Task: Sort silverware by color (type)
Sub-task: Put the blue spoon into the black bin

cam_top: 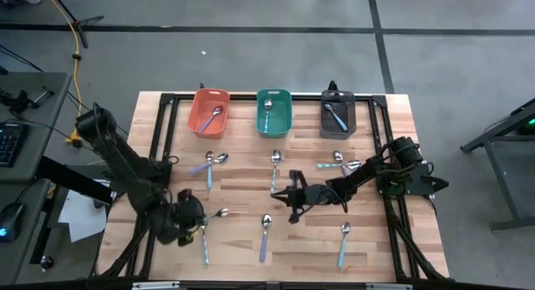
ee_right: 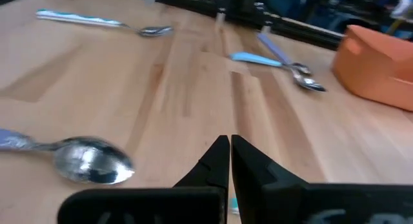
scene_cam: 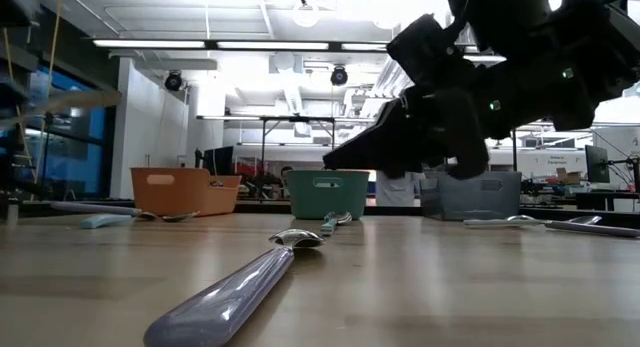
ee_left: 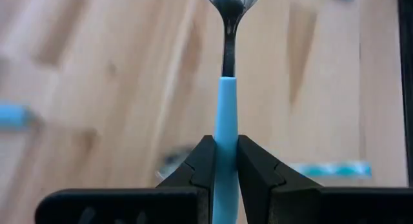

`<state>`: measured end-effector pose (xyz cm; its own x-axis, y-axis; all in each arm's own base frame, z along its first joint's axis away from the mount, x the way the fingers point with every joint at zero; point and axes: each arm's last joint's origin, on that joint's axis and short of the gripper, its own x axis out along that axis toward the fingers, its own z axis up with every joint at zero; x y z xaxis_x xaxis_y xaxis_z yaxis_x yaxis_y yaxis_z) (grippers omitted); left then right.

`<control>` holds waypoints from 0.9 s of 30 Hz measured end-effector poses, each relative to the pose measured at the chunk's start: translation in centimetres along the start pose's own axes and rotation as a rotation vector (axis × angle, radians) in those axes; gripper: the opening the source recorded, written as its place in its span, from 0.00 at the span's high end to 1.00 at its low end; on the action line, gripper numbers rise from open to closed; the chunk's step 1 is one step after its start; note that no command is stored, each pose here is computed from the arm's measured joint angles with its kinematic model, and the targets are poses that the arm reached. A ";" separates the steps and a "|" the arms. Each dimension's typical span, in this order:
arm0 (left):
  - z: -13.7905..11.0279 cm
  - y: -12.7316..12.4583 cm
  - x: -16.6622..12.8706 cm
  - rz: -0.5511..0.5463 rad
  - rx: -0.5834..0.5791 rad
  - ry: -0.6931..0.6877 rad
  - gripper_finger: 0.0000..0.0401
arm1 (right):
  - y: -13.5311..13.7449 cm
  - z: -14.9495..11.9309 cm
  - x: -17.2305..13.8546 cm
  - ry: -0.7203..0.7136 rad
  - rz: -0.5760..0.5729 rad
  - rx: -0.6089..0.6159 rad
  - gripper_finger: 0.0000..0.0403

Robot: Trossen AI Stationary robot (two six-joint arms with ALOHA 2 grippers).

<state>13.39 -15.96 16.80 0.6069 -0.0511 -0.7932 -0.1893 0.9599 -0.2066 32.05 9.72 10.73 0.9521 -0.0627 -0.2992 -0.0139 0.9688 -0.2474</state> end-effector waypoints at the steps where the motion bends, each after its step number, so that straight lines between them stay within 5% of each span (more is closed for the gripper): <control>1: 0.3 0.5 0.2 -0.008 0.005 -0.041 0.93 | 0.0 0.0 0.0 0.000 -0.010 0.001 1.00; 14: 7.2 7.7 2.9 -0.199 0.139 -0.632 0.93 | -3.2 1.7 2.6 -0.289 -0.024 0.270 0.99; 27: 10.2 11.4 3.4 -0.251 0.180 -0.759 0.93 | -4.4 7.0 4.9 -0.446 -0.103 0.360 0.67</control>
<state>21.14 -2.39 17.59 0.9842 -0.1321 -0.1180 0.1096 0.9775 -0.1805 38.93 6.81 16.80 0.9808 -0.1297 0.1459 0.1161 0.9884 0.0976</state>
